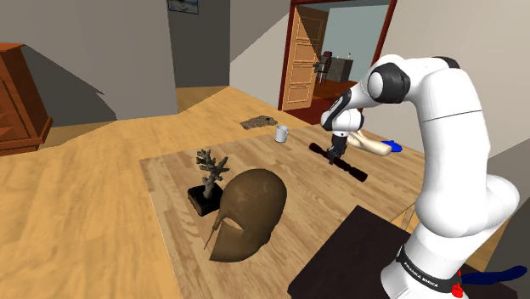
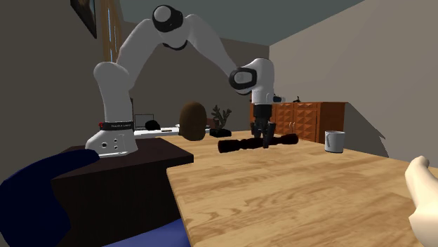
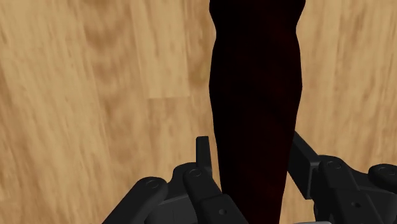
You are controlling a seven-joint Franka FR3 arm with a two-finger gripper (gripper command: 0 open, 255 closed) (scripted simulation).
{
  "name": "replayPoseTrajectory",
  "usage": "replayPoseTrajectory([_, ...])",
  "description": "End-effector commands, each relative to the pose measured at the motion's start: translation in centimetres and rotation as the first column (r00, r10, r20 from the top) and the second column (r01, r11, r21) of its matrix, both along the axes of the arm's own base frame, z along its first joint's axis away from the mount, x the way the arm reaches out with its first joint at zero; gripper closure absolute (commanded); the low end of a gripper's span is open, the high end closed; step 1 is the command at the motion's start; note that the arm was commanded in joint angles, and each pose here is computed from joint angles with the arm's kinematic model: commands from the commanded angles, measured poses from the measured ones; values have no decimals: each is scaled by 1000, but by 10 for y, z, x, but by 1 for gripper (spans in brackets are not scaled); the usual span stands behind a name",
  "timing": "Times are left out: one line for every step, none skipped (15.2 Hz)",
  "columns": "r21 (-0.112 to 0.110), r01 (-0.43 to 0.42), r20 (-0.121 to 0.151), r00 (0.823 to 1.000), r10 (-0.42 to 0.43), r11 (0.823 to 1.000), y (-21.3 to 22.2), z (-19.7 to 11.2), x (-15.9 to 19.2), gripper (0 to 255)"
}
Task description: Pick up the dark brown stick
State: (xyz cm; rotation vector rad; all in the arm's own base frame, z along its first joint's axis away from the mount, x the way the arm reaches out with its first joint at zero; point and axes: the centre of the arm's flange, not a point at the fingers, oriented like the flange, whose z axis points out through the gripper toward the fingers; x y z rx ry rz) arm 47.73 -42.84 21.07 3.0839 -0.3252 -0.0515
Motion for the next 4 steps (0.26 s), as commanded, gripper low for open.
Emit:
replayPoseTrajectory([0,0,0,1000,0,1000,-1,10,-1,255])
replayPoseTrajectory([0,0,0,1000,0,1000,-1,15,-1,255])
replayPoseTrajectory([0,0,0,1000,0,1000,-1,16,-1,255])
replayPoseTrajectory([0,0,0,1000,0,1000,-1,16,-1,255])
